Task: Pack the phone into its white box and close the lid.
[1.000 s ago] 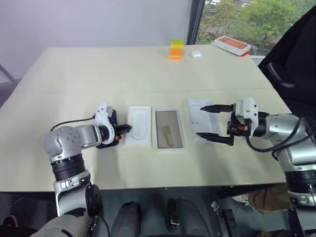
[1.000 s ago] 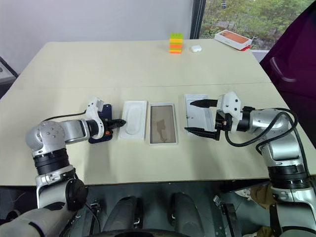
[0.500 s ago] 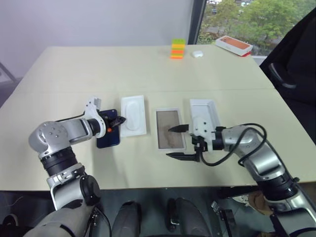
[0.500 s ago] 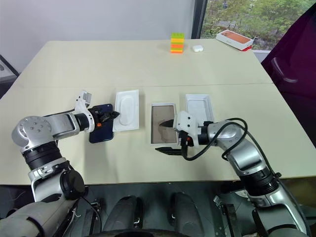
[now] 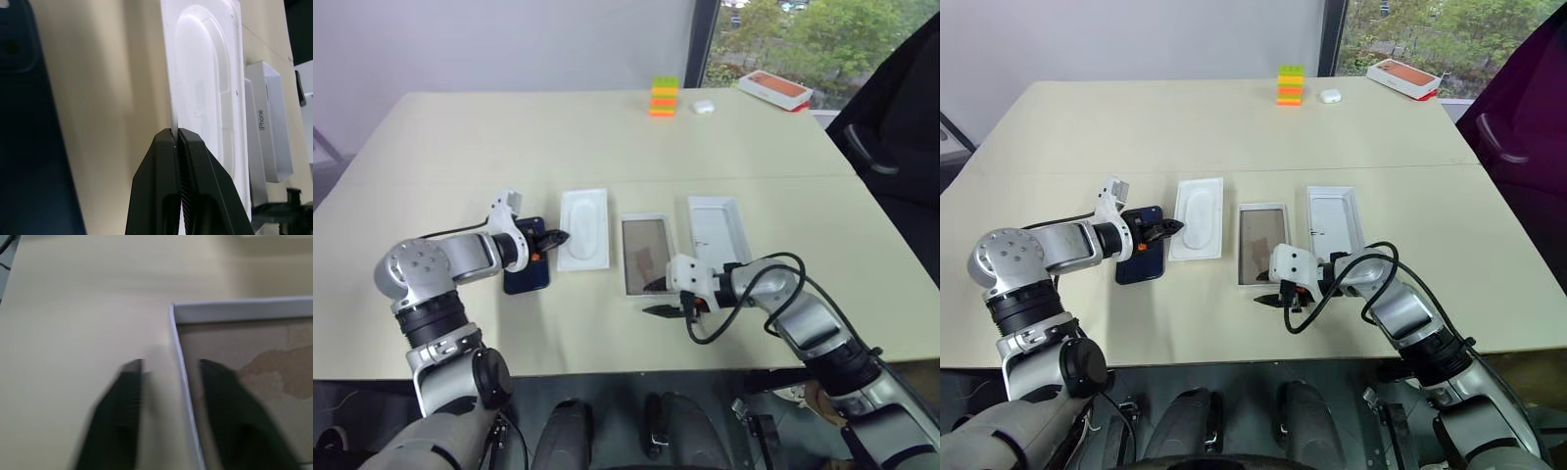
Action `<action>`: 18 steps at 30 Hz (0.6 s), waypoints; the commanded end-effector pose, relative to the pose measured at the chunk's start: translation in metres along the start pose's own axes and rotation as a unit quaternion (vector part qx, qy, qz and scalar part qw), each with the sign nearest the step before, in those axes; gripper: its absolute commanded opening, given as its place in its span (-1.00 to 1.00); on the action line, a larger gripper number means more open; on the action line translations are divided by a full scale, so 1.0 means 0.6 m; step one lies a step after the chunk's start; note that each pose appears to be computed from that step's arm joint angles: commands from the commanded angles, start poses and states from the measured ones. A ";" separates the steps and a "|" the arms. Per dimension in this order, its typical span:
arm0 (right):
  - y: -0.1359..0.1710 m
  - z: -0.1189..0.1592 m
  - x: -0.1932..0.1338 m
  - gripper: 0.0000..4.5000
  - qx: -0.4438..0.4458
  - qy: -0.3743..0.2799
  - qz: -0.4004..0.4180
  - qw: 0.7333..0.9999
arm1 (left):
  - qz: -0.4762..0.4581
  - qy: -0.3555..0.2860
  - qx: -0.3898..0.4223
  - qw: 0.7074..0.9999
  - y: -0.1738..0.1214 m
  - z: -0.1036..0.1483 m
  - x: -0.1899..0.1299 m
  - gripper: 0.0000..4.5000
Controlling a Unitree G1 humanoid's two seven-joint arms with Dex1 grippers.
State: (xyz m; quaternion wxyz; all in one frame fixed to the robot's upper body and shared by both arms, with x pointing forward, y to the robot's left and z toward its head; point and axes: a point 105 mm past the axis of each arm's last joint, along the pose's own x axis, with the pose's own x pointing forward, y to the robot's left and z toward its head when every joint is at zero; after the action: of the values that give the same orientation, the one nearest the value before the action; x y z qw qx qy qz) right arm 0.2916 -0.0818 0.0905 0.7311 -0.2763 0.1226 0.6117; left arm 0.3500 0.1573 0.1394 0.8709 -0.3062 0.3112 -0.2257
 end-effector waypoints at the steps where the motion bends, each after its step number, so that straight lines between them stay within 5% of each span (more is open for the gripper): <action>1: -0.002 0.006 -0.001 -0.99 -0.015 -0.003 -0.002 1.000 | -0.015 -0.008 0.018 1.000 -0.020 0.009 -0.003 -1.00; 17: -0.007 0.052 0.060 -0.99 -0.056 -0.048 -0.002 0.997 | -0.026 -0.024 0.008 0.999 -0.046 0.016 0.010 -1.00; 18: -0.009 0.055 0.060 -0.87 -0.042 -0.053 0.000 0.998 | -0.034 -0.016 0.012 0.999 -0.051 0.008 0.013 -1.00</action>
State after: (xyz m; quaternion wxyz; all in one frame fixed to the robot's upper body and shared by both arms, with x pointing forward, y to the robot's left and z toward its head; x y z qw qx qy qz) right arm 0.2945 -0.0369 0.0876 0.7157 -0.2805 0.0752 0.6352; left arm 0.3541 0.1365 0.1508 0.8665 -0.3165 0.3005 -0.2422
